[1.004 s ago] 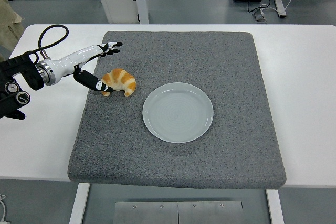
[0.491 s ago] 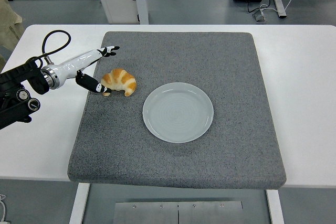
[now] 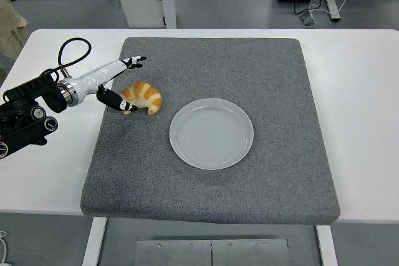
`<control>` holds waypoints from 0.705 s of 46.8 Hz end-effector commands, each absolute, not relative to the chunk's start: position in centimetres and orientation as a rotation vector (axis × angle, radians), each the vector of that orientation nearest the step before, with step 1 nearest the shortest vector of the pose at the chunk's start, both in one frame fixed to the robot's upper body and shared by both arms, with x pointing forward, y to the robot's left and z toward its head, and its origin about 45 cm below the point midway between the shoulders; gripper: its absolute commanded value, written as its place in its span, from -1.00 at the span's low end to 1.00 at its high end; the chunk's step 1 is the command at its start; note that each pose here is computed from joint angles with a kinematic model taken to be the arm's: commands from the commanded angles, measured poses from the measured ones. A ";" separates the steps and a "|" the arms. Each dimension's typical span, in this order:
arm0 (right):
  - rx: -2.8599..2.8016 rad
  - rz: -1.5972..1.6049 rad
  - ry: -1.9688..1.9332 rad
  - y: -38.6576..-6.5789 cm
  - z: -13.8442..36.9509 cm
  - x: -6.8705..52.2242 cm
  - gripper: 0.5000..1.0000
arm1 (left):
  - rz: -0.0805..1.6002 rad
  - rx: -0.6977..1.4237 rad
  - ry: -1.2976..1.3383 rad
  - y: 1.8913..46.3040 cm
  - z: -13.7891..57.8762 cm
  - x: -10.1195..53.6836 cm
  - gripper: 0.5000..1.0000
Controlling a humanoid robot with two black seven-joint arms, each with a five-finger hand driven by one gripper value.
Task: Place the bread on the plate
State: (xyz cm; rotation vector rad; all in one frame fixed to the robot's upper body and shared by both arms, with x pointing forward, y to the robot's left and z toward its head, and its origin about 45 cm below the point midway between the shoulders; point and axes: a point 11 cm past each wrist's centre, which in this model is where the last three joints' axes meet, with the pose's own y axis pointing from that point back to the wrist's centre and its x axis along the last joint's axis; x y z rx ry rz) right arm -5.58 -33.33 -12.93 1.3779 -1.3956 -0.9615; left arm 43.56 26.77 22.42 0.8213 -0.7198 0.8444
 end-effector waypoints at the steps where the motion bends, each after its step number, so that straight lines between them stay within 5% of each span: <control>1: 1.379 -0.962 -1.396 -33.3 -12.9 -5.6 1.00 | 0.845 0.817 -0.720 26.5 22.3 43.6 0.73; 20: 1.378 -0.961 -1.396 -33.4 -12.9 -5.6 1.00 | 0.842 0.832 -0.730 25.6 20.7 43.9 0.73; 33: 1.379 -0.960 -1.397 -33.4 -12.9 -5.6 1.00 | 0.852 0.824 -0.740 25.3 20.8 44.1 0.43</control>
